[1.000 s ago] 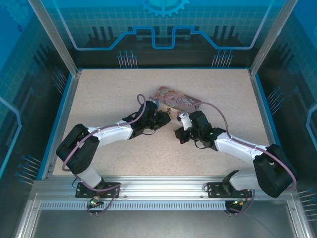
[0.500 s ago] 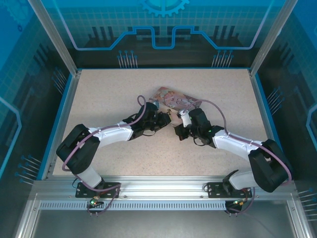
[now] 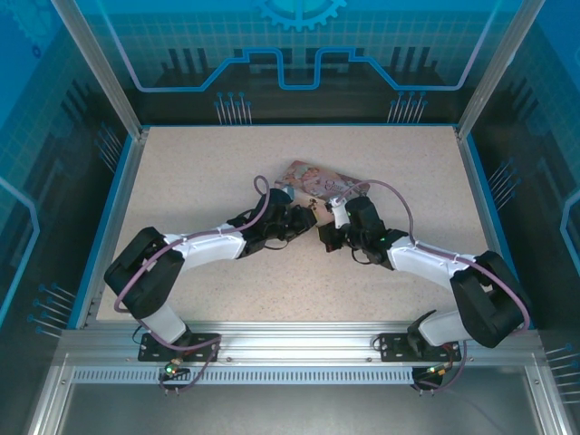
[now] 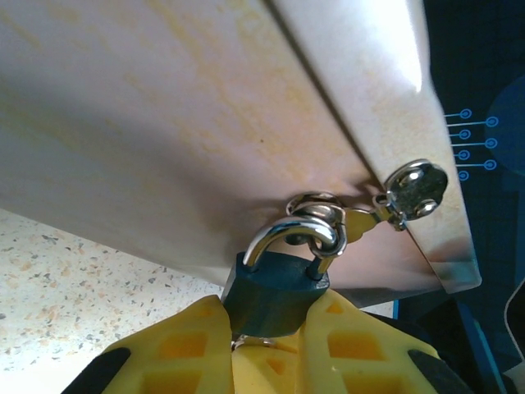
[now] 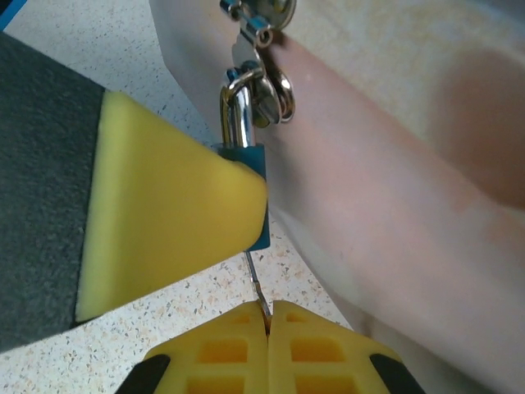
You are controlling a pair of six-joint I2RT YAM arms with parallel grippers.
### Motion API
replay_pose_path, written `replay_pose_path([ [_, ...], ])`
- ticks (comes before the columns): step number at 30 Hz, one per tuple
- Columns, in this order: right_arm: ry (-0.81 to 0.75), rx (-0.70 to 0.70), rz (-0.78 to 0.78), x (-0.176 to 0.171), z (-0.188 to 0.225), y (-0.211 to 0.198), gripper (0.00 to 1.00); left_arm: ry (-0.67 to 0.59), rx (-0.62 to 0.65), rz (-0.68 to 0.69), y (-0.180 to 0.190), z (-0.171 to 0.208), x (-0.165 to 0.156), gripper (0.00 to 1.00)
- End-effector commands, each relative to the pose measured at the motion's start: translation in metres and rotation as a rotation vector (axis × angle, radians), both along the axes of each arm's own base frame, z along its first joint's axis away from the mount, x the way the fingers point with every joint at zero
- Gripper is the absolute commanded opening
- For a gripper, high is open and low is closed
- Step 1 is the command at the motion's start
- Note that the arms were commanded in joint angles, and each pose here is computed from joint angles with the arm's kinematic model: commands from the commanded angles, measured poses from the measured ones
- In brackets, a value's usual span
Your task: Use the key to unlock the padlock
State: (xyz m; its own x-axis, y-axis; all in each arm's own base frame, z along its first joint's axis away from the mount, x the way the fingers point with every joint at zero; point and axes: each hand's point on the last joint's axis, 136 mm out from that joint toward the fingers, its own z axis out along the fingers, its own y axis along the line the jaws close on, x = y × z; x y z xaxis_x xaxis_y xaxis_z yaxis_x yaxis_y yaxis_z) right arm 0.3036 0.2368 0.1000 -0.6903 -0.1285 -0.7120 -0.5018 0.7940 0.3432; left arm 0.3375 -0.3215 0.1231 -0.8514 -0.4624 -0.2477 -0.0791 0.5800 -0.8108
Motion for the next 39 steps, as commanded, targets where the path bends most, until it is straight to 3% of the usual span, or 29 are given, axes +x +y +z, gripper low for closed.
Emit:
replay_pose_path([
  [1,-0.028,0.027,-0.036,0.005,0.004,-0.002,0.0,-0.041,-0.048,-0.017,-0.011,0.013,0.001,0.05],
  [39,-0.059,0.109,-0.033,0.007,0.012,-0.004,0.0,-0.047,-0.046,-0.009,-0.009,0.013,0.002,0.04],
])
